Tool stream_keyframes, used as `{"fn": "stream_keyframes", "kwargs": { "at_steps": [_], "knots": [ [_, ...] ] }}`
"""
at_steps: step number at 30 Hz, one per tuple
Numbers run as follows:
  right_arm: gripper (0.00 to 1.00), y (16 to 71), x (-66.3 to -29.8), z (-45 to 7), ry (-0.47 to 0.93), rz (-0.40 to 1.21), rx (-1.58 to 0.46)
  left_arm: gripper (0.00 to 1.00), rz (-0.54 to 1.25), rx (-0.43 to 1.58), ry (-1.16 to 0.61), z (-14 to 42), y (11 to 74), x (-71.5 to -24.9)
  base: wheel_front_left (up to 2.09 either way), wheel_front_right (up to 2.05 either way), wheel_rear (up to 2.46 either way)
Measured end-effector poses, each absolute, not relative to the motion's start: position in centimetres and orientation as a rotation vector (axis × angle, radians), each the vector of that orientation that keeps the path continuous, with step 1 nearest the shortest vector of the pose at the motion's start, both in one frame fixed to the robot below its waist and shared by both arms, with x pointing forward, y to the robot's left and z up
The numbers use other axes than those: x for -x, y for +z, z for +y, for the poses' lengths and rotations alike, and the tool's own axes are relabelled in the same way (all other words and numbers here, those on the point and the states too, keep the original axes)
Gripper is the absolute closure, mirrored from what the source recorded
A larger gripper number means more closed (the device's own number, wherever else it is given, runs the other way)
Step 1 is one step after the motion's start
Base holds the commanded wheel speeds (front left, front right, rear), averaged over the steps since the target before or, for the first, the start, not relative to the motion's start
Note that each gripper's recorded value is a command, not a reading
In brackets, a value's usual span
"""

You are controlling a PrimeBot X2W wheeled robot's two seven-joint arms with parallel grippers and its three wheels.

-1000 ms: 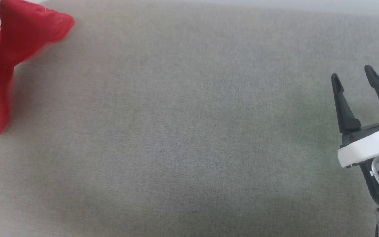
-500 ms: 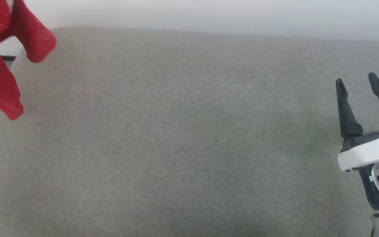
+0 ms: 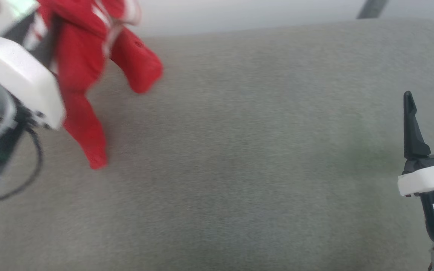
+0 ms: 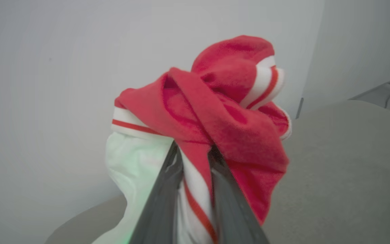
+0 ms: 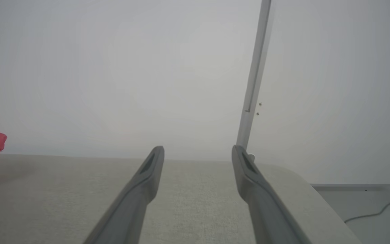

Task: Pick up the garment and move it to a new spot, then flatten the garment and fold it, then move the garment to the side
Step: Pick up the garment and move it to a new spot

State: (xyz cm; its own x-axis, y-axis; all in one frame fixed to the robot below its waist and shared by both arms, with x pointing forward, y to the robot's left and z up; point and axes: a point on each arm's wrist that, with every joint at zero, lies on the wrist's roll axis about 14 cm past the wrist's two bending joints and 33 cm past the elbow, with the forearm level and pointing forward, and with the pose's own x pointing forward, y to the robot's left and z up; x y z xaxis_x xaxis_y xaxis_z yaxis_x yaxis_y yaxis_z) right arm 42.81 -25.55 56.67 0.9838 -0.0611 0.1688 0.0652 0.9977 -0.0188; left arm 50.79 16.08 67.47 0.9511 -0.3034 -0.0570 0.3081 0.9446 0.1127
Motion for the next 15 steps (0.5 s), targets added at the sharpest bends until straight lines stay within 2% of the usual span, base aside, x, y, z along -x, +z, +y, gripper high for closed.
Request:
{"fn": "stream_keyframes", "kwargs": {
  "at_steps": [7,15],
  "knots": [
    [0.0,54.7,-40.3,-28.4,-0.168,-0.122,0.009,1.0,0.276,-0.105,-0.516,8.3,59.1,-50.0,0.0,0.0,0.0],
    [0.0,51.9,-39.1,-28.6,-0.195,-0.059,-0.015,1.0,0.619,-0.145,-0.606,4.7,46.7,-47.0,0.0,0.0,0.0]
  ]
}}
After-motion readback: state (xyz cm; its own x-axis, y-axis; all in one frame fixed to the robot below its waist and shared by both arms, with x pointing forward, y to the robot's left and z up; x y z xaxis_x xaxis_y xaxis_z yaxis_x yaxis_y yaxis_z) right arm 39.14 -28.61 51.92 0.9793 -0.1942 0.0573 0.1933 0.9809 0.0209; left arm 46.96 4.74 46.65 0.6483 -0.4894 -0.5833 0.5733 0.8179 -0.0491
